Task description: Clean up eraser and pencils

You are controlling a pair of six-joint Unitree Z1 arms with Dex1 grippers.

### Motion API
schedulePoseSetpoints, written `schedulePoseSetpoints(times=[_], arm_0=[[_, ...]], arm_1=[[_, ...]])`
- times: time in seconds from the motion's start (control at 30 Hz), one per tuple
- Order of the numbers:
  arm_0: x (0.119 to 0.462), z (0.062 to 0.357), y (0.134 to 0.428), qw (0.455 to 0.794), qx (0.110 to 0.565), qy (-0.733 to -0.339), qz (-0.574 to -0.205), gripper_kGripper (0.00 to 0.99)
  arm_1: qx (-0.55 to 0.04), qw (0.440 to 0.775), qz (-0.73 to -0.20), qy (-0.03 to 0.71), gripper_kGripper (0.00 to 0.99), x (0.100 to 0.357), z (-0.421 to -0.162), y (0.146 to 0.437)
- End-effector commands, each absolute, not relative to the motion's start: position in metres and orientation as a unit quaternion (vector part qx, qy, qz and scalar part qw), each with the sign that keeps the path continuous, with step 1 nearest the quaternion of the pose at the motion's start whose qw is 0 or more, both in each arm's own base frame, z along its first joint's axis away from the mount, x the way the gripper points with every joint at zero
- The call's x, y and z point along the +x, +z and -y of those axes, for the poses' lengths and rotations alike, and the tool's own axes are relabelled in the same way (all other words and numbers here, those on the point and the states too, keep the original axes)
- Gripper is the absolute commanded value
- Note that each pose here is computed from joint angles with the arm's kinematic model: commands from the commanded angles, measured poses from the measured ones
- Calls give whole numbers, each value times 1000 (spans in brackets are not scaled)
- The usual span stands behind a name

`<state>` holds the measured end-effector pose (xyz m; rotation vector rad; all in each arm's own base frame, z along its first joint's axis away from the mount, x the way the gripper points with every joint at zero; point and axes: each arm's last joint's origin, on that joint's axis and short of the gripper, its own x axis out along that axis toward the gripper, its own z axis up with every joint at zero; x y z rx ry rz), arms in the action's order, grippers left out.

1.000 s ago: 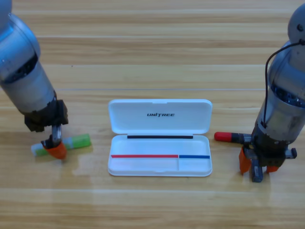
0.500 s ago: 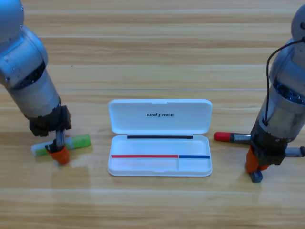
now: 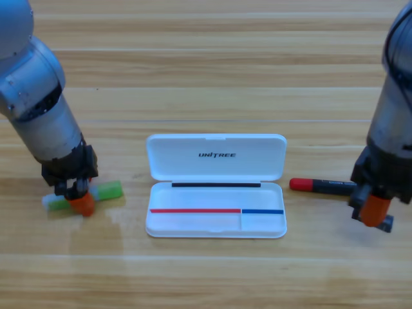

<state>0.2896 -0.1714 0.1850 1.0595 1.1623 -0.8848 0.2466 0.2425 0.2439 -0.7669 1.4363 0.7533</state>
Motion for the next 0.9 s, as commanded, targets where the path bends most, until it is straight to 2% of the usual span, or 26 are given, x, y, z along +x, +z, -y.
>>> schedulePoseSetpoints(times=[0.03, 0.2, 0.23, 0.43, 0.67, 0.9], arm_0=[[296, 166, 159, 589, 460, -394, -535, 396], [295, 166, 163, 588, 463, -397, -531, 18], [295, 166, 165, 589, 464, -397, -530, 0], [290, 163, 183, 592, 464, -397, -526, 0], [276, 156, 236, 606, 460, -405, -507, 0], [260, 156, 275, 606, 463, -418, -493, 0]], arm_1=[[-396, 553, -585, 441, 0, 224, -255, 258], [-421, 514, -547, 509, 0, 224, -275, 256], [-428, 509, -538, 517, 0, 225, -280, 256], [-445, 501, -515, 535, 0, 236, -309, 255], [-453, 498, -512, 534, 0, 259, -342, 239], [-461, 490, -520, 526, 0, 272, -357, 216]])
